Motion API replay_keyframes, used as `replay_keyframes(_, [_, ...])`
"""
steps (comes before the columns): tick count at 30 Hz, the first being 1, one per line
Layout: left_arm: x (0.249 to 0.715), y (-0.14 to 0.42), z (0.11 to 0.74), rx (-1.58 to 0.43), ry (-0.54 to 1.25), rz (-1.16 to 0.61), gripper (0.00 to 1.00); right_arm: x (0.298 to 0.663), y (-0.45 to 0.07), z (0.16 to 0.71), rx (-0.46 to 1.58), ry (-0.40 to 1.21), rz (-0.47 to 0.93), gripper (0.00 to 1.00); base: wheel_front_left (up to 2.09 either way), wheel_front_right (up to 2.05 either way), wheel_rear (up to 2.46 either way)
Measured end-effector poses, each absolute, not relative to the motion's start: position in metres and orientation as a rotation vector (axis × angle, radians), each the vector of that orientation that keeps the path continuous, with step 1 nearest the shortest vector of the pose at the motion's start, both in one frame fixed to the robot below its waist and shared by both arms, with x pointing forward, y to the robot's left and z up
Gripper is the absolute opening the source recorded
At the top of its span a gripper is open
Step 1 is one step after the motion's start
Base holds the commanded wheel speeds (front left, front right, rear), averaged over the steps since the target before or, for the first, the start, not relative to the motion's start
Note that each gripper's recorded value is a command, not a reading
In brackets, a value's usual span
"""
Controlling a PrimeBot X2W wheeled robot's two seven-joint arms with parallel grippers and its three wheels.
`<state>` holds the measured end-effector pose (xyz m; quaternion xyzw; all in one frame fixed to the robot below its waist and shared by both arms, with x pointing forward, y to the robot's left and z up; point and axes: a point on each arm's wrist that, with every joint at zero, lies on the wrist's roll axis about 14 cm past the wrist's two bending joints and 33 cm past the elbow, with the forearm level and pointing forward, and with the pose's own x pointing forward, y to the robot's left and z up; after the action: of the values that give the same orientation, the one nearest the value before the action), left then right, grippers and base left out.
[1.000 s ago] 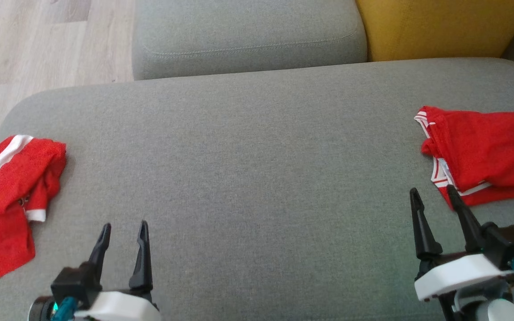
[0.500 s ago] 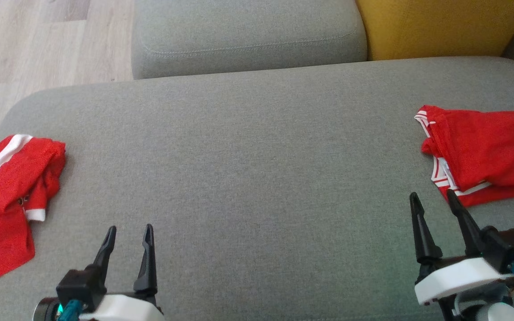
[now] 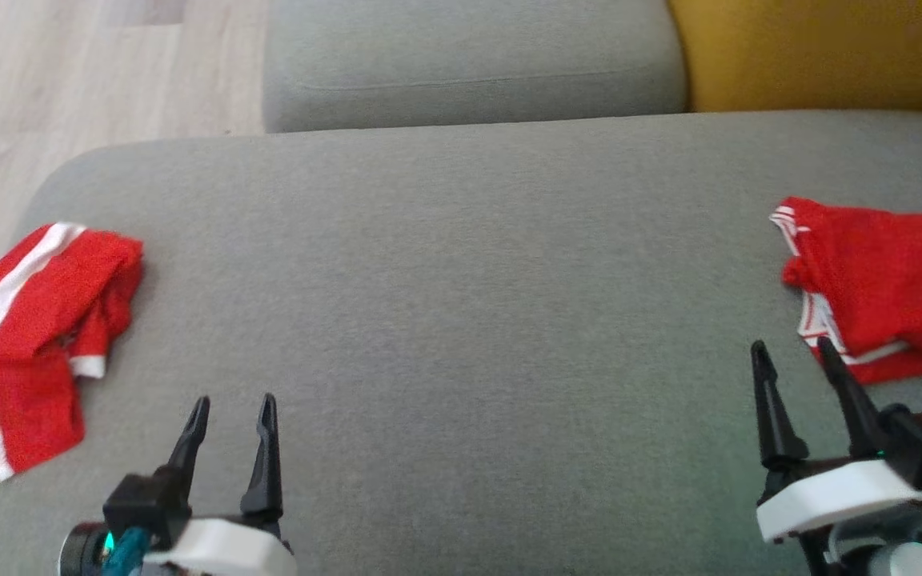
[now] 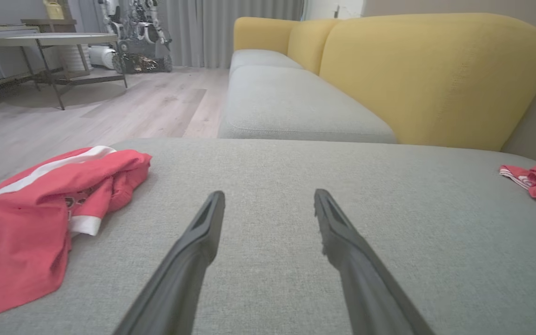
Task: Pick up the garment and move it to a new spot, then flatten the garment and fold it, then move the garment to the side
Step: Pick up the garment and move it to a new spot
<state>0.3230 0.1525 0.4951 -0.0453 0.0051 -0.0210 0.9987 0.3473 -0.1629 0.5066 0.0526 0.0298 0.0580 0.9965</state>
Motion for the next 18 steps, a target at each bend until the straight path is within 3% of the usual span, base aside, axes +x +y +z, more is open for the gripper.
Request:
replay_keyframes(13, [0.306, 0.207, 0.505, -0.104, -0.053, 0.142, 1.00, 0.362, -0.111, 0.502, 0.106, 0.094, 0.282, 1.00, 0.00, 0.00, 0.00])
replay_keyframes(18, [0.287, 0.237, 0.508, -0.104, -0.083, 0.248, 1.00, 0.372, -0.068, 0.508, 0.111, 0.086, 0.409, 1.00, 0.00, 0.00, 0.00])
